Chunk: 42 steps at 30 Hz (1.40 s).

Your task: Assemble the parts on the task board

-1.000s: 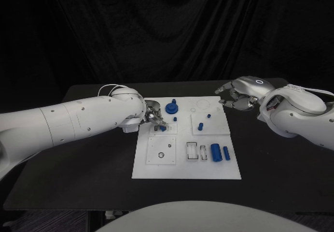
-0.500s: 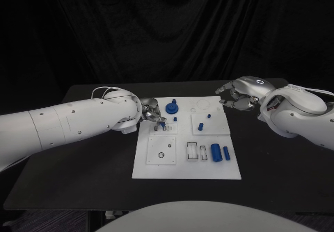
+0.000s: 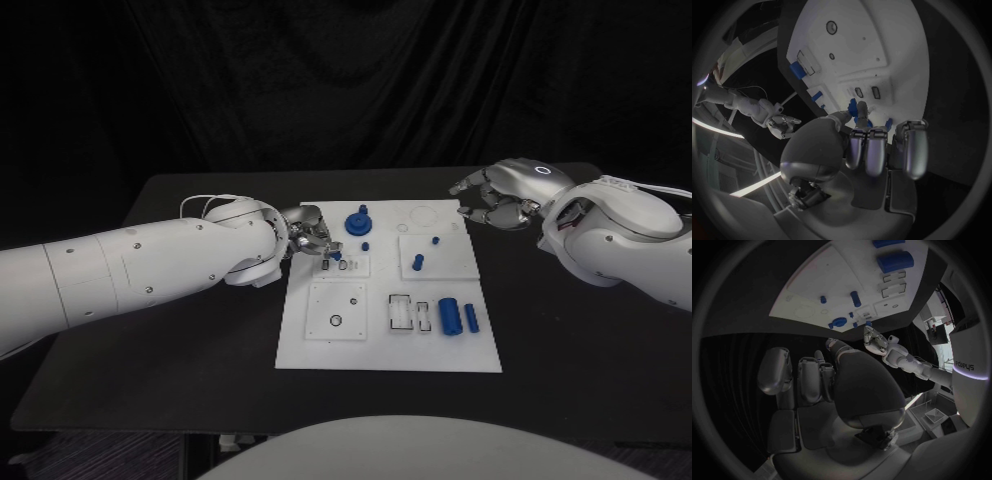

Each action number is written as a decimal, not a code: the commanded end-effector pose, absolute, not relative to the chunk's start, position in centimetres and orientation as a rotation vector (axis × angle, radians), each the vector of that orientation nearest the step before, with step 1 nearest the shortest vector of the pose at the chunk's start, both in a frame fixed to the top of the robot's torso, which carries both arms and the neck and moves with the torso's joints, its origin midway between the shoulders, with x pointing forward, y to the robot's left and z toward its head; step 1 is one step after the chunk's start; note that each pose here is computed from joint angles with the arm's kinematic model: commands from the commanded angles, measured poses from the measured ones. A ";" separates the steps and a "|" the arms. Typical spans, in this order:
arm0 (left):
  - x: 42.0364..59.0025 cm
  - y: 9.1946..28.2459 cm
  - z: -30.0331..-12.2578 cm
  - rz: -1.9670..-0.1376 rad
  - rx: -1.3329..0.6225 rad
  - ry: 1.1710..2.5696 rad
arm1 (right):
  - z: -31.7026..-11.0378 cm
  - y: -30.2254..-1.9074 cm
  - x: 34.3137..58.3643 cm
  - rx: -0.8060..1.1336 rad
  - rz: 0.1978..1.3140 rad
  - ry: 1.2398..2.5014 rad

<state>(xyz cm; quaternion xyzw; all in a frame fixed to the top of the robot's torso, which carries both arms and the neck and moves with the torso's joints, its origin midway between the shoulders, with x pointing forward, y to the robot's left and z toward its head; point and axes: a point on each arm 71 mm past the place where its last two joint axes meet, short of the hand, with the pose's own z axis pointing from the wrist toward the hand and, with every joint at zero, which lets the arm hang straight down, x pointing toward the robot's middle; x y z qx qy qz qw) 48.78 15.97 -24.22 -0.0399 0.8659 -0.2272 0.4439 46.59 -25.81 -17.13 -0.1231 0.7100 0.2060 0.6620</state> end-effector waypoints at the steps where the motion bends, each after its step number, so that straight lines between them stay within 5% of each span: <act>1: 48.6 16.1 -24.1 -0.600 -0.126 2.046 | -17.2 -26.0 46.6 -0.256 0.454 1.611; 42: 46.4 16.3 -27.6 -0.653 -0.244 1.879 | -17.5 -26.1 46.5 -0.246 0.455 1.623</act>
